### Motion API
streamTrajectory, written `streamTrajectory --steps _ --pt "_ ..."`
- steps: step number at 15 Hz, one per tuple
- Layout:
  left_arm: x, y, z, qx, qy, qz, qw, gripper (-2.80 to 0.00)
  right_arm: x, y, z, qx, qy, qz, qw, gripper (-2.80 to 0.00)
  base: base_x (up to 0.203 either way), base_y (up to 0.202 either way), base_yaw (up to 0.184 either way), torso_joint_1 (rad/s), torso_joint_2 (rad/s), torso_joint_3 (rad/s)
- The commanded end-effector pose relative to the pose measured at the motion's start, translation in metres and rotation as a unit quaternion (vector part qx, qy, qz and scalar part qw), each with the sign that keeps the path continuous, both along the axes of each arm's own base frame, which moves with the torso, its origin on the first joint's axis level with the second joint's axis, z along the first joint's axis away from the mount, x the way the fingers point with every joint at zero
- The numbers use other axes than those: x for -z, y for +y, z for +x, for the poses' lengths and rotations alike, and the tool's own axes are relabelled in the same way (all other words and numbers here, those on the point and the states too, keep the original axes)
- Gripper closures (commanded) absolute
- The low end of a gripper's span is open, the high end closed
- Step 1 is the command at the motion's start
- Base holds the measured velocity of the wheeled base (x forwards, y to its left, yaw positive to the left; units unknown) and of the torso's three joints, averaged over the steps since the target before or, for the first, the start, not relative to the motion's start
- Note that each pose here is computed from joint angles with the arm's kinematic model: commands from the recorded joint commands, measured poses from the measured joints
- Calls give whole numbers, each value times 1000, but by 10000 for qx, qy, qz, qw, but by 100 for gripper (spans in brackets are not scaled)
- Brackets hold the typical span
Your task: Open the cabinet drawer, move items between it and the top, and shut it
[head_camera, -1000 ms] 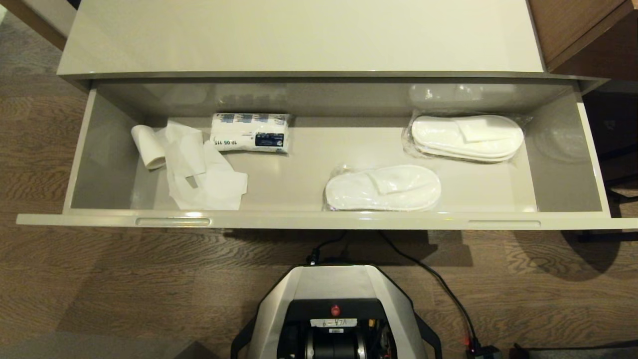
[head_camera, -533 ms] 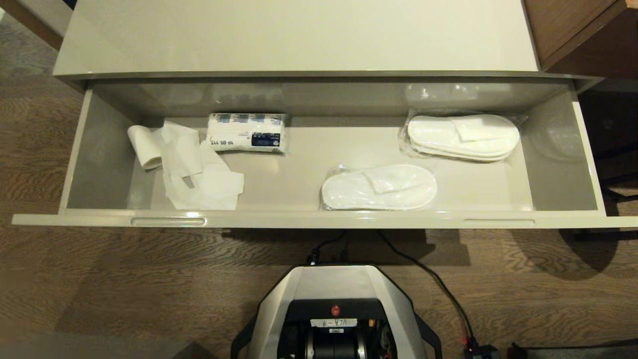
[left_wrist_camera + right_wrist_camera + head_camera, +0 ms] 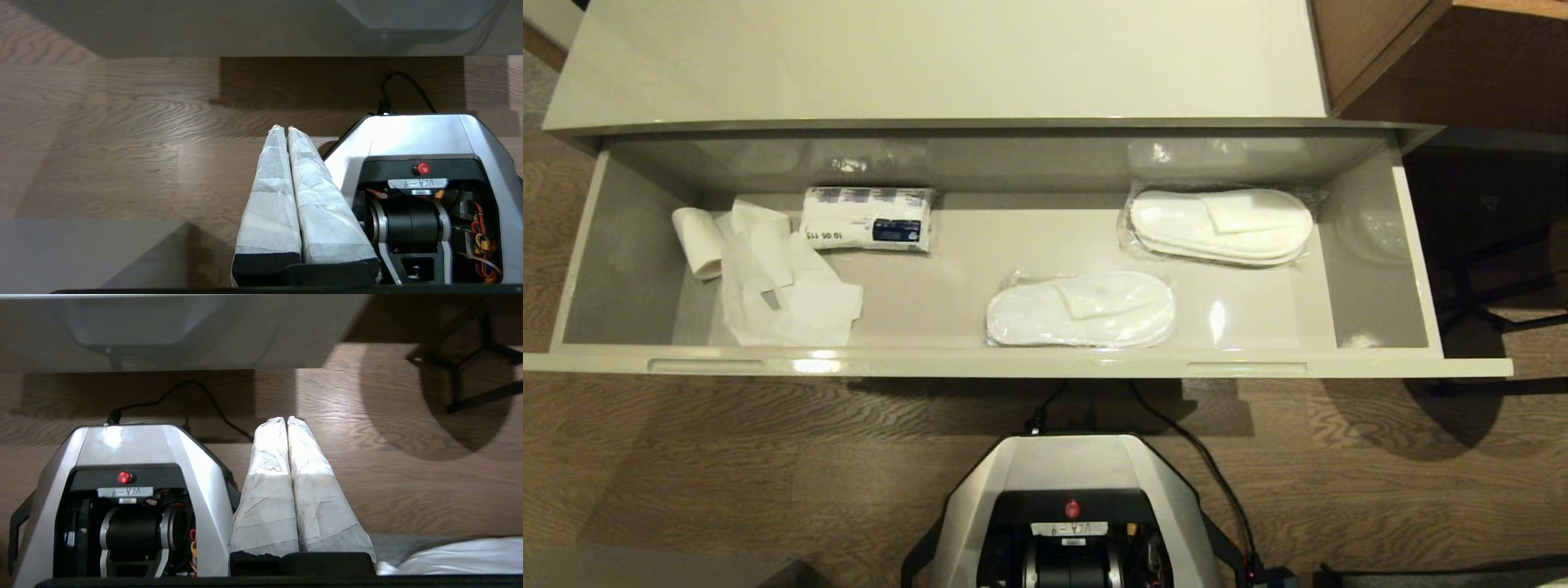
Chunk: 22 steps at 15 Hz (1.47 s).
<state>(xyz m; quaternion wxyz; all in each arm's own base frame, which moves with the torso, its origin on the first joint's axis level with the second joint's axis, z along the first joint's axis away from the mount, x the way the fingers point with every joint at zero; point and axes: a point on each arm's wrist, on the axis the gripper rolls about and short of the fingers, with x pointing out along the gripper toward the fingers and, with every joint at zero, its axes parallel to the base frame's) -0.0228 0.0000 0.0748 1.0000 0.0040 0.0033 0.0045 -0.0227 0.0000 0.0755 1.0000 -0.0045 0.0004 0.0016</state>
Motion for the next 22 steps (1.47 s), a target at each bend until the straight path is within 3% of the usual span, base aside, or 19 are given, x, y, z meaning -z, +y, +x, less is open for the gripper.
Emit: streamTrajectory --steps 1,22 --pt "0 0 0 -9 21 -31 10000 0 0 0 0 1 9 -1 10000 0 0 -162 -5 2 1 4" --pt "0 0 0 -7 21 -25 10000 0 0 0 0 1 11 -1 10000 0 0 -5 0 0 0 0"
